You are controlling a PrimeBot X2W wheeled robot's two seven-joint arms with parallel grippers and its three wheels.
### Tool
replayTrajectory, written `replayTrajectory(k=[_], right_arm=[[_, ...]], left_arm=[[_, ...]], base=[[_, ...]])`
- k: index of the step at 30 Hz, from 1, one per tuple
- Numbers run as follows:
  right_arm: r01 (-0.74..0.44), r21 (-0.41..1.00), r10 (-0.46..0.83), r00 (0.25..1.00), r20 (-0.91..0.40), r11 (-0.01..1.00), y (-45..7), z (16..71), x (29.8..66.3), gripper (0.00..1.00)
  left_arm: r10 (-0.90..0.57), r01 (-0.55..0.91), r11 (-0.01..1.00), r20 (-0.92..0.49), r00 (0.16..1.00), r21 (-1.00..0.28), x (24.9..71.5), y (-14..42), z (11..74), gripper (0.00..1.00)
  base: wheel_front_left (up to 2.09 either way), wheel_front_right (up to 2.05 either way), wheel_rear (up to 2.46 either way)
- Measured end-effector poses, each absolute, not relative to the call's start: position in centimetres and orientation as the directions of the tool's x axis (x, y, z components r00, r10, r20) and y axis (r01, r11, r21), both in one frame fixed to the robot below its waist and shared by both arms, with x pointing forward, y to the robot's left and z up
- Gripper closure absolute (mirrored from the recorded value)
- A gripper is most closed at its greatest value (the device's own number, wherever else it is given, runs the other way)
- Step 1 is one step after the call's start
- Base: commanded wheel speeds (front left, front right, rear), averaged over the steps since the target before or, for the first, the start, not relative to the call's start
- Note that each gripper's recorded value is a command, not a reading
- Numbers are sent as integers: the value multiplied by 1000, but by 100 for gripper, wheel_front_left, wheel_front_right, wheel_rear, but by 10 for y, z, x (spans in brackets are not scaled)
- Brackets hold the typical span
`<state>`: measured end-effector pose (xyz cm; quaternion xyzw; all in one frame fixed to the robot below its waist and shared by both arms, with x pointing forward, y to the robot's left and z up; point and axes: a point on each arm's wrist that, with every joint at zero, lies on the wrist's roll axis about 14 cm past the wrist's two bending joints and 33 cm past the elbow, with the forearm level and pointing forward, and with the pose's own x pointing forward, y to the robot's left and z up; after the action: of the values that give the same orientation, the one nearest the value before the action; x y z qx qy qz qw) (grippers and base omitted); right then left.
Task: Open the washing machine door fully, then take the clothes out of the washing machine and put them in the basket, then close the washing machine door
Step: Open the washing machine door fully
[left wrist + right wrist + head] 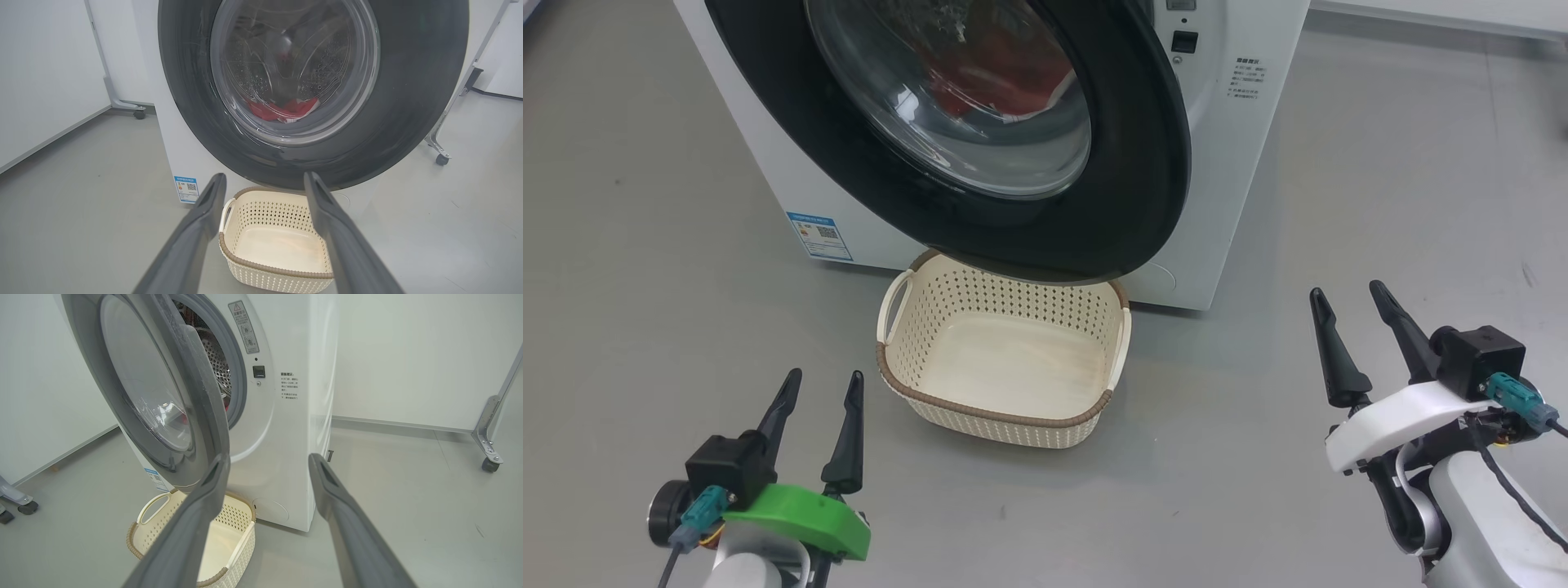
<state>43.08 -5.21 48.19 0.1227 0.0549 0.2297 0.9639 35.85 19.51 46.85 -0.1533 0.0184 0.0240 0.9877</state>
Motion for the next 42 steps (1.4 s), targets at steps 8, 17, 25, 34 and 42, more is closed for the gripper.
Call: replayTrajectory(k=[8, 17, 25, 34, 42], right_arm=[[-426, 265, 453, 890, -48, 865, -52, 481, 434, 0], [-436, 269, 455, 891, -8, 859, -50, 494, 457, 0], [-420, 331, 437, 899, 25, 845, -49, 508, 487, 0], [-359, 566, 408, 912, 42, 742, -42, 523, 529, 100], [-291, 784, 454, 891, 12, 549, -16, 525, 554, 100]], left_arm=[[40, -55, 952, -56, 998, -300, 359, 194, 464, 0], [37, -61, 953, -85, 996, -297, 362, 194, 455, 0], [36, -67, 953, -111, 993, -295, 365, 193, 447, 0], [29, -65, 954, -127, 991, -293, 374, 193, 441, 0], [48, -90, 950, -144, 988, -300, 377, 199, 437, 0]], base=[[0, 0, 0], [0, 0, 0], [0, 0, 0], [0, 0, 0], [0, 0, 0]])
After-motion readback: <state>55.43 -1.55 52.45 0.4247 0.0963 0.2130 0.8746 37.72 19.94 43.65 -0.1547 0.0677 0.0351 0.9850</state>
